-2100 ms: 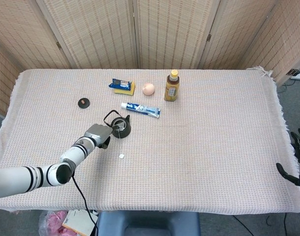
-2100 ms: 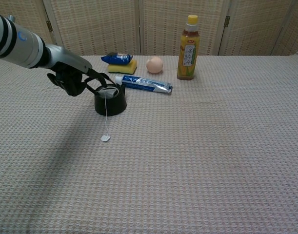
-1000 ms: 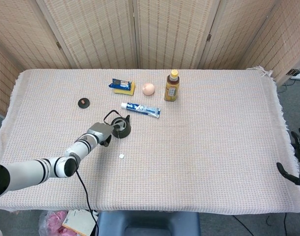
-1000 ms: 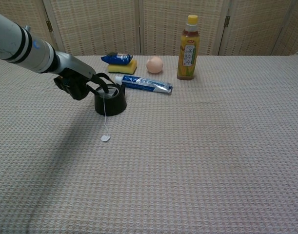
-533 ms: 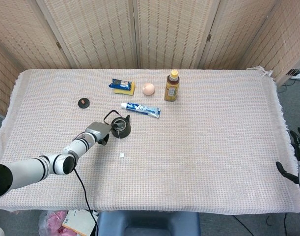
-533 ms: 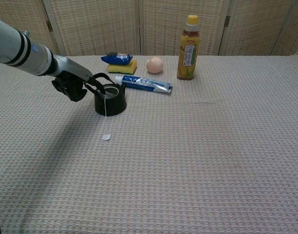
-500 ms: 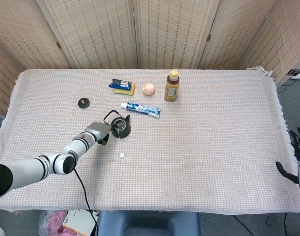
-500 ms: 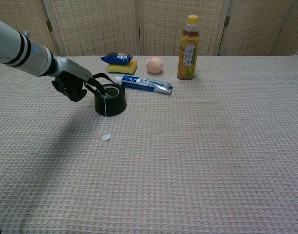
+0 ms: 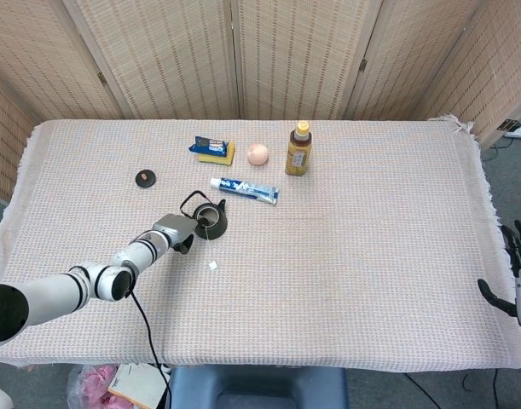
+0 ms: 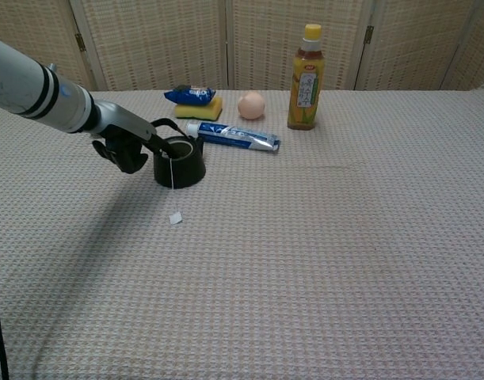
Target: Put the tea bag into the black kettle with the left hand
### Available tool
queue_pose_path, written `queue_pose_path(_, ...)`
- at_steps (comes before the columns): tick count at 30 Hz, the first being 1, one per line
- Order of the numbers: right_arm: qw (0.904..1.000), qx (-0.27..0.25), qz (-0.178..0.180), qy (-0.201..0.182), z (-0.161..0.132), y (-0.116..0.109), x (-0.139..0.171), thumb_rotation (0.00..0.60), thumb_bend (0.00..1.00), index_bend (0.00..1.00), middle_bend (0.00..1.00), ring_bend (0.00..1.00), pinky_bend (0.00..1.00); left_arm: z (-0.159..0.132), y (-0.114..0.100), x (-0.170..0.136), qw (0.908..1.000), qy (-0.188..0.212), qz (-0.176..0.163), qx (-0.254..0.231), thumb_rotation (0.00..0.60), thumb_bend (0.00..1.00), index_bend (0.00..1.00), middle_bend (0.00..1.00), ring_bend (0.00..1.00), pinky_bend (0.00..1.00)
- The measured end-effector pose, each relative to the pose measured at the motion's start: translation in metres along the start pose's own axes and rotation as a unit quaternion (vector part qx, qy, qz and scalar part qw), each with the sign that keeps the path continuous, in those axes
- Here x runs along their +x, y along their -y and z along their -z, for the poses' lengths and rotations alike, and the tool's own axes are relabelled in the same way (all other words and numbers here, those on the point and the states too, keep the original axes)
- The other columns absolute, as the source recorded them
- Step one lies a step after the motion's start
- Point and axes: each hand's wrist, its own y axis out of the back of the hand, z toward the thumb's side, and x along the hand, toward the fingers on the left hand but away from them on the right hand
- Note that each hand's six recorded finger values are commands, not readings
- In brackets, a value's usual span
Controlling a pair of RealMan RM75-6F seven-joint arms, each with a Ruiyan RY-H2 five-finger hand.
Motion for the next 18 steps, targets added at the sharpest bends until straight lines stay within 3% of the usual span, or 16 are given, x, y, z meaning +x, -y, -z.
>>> queue_pose_path(10, 1.0, -0.002, 0.005, -0.006, -0.001, -0.003, 0.003, 0.6, 0.18, 0.0, 0.0, 0.0, 0.0, -0.016, -0.01, -0.008, 0.9995, 0.021, -0.022, 0.002, 0.6, 0.92, 0.0, 1.0, 0.97, 1.0)
queue_pose_path(18, 0.9997, -0.005, 0.012, -0.02, -0.005, -0.006, 0.011, 0.6, 0.18, 0.0, 0.0, 0.0, 0.0, -0.031, -0.026, -0.036, 0.9973, 0.031, -0.065, 0.016, 0.6, 0.92, 0.0, 1.0, 0.94, 1.0)
